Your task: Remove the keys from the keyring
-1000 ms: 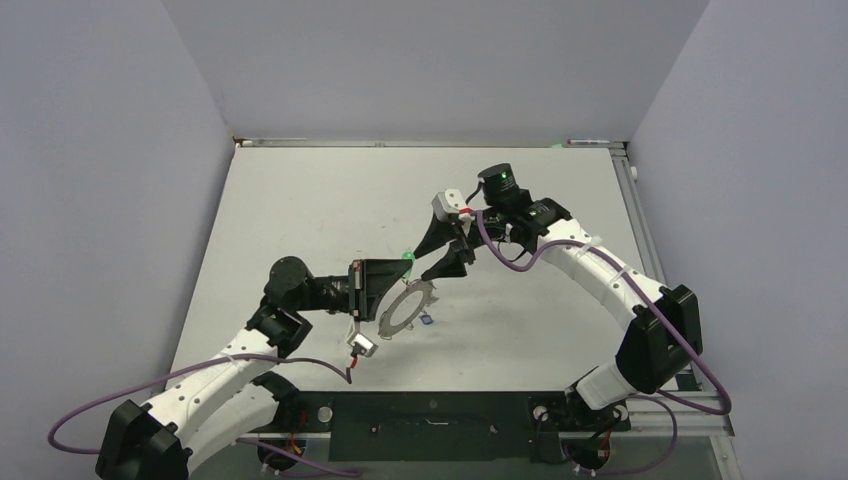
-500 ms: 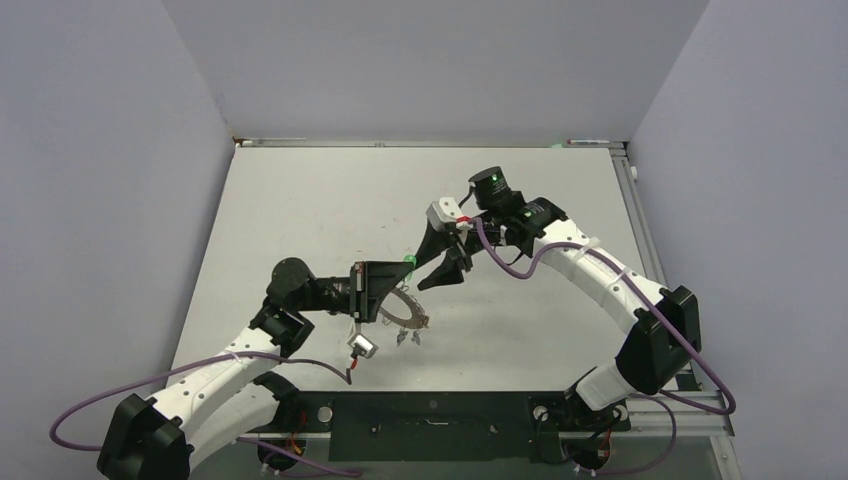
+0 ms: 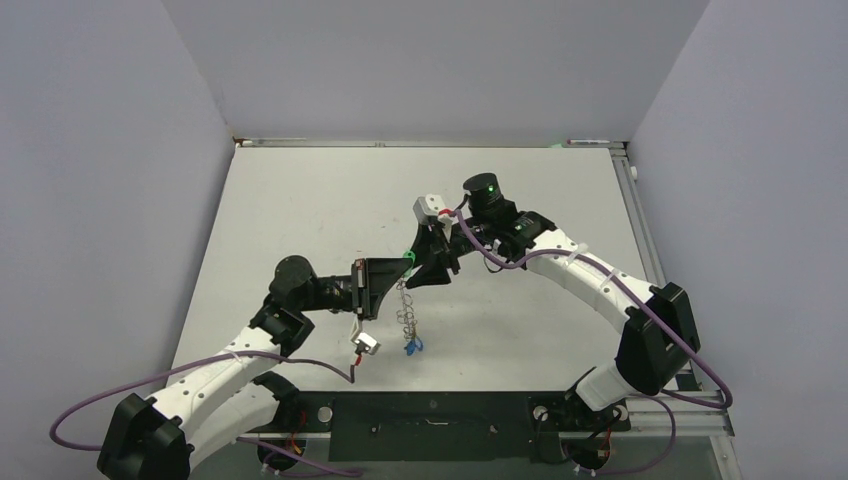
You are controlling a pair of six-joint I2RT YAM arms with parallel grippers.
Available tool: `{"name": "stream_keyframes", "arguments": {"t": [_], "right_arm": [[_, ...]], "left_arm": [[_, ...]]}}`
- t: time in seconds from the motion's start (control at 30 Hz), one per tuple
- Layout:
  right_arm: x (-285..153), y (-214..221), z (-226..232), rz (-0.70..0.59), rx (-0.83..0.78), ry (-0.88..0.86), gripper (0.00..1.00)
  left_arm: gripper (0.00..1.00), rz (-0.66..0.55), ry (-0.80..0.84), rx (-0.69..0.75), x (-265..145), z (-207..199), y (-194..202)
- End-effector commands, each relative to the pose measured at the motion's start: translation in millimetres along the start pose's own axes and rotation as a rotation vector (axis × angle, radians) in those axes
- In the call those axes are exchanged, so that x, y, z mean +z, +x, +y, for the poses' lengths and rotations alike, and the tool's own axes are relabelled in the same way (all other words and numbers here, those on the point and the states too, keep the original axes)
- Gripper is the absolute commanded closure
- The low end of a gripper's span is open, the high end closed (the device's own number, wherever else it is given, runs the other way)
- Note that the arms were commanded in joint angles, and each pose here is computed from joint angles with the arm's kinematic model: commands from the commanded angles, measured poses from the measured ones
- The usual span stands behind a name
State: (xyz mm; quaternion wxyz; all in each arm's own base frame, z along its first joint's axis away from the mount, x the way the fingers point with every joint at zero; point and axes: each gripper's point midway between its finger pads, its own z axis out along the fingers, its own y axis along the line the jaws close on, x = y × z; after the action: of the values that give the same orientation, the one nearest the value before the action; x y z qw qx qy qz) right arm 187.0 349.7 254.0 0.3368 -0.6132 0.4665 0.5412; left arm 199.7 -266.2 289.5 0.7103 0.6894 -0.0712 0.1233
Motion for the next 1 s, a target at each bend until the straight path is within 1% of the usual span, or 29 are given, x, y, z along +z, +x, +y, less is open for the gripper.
{"name": "stream_keyframes", "arguments": {"t": [0.0,0.17,0.27,0.47,0.67,0.83,0.93,0.97], "right_arm": [[-2.0,-24.0,-0.6,-0.047,-0.066,0.031,0.63],[-2.4,-24.3,1.5,-0.048,-0.066,0.032,0.65],[-2.4,-19.3,4.1,-0.041,-0.066,0.025,0.64],[-2.0,-15.3,6.6,-0.041,-0.064,0.019,0.65],[-2.3,-21.7,5.9,-0.048,-0.075,0.015,0.73],[-2.9,-25.2,5.4,-0.047,-0.084,0.016,0.87],[-3.8,-23.9,4.5,-0.042,-0.08,0.023,0.94],[-3.9,-23.6,4.1,-0.041,-0.078,0.027,0.95]], "left_arm": [[1.0,0.04,-0.014,0.03,0.6,21.9,13.4],[1.0,0.082,0.01,0.005,-0.7,17.8,23.0],[1.0,0.11,0.017,-0.009,-2.2,17.7,30.1],[1.0,0.127,0.028,-0.025,-4.3,15.6,34.6],[1.0,0.125,0.038,-0.033,-4.3,11.9,33.9],[1.0,0.133,0.047,-0.047,-5.7,9.7,34.7],[1.0,0.151,0.053,-0.058,-8.6,8.4,37.3],[1.0,0.16,0.059,-0.062,-9.7,7.2,38.4]]}}
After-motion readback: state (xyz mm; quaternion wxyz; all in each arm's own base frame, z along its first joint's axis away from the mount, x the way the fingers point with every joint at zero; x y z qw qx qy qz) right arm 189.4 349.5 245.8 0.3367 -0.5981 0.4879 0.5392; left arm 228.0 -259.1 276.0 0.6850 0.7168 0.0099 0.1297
